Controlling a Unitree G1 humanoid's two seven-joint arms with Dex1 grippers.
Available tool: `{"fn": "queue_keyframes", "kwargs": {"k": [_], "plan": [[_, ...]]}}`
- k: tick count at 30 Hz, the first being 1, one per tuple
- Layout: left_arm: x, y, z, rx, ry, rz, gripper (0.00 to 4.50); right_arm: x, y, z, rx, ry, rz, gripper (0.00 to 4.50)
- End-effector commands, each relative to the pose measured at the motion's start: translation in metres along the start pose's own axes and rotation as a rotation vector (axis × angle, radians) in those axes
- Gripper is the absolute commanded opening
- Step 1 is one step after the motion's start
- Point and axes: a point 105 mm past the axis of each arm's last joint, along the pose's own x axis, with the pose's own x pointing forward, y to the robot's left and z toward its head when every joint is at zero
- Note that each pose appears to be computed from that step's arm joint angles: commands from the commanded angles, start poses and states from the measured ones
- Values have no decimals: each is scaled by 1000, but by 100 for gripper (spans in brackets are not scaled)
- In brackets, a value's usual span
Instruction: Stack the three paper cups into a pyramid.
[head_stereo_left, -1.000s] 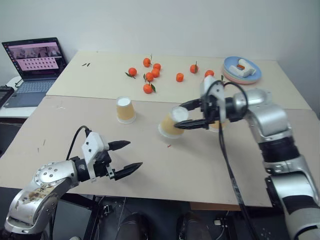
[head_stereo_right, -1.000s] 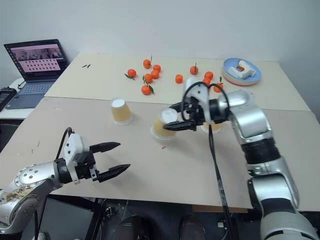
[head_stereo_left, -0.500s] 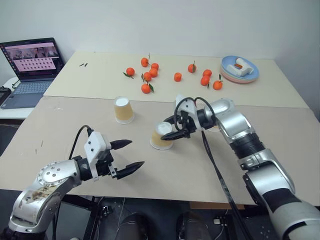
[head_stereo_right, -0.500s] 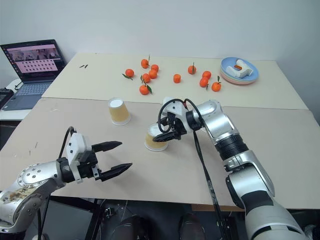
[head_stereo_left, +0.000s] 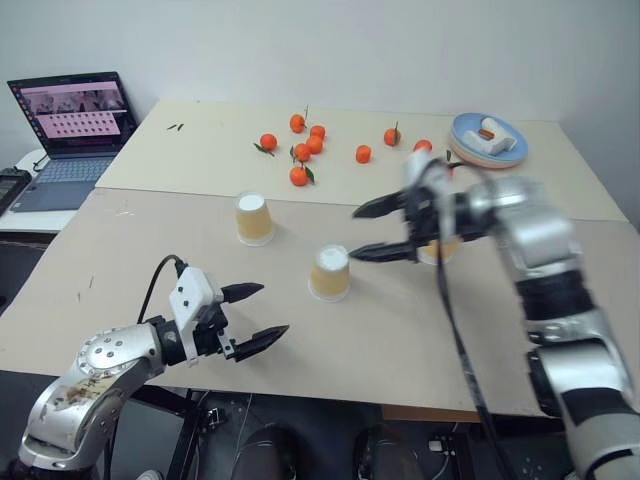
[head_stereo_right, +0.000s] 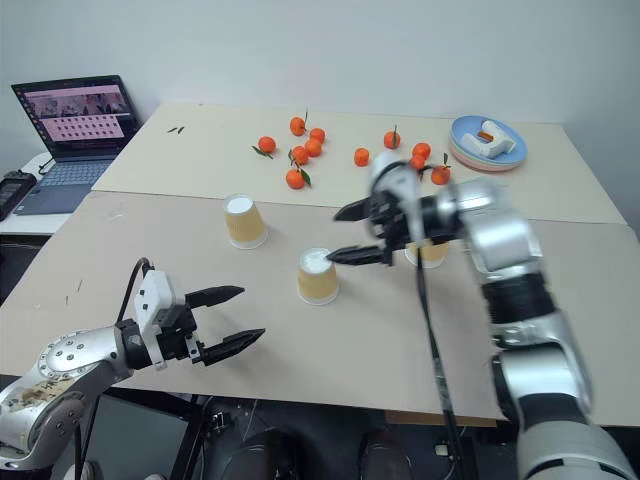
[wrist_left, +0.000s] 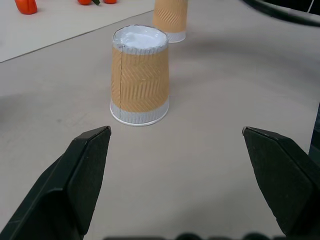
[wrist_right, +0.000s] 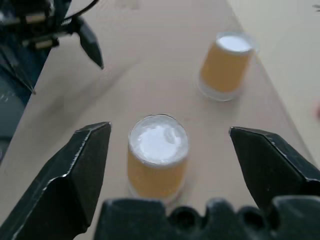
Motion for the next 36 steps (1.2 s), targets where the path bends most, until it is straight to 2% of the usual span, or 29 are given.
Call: {"fn": "queue_keyframes", "kwargs": {"k": [1,5,8,10,14,20,26,31,36], "plan": [[-3,-3,10,49,-32,0,450,-49,7,-7,98,-20,-209,441],[-3,-2,9,59,-34,3,450,-79,2,-64,221,171,-543,441],[-1,-3,10,71,-44,-1,450,-95,-15,-107,266,283,-838,441],[0,-2,12,81,-53,2,450,-94,-21,-127,247,343,-925,441],[2,0,15,93,-75,16,450,-82,-46,-128,232,266,-1028,441],[5,5,18,99,-118,57,450,-81,-69,-126,267,159,-1122,441],[6,4,15,107,-109,53,450,-70,-70,-117,262,110,-1053,441],[7,5,16,112,-110,57,450,-58,-55,-114,210,143,-906,441],[9,7,20,113,-116,59,450,-55,-65,-110,199,139,-926,441]]}}
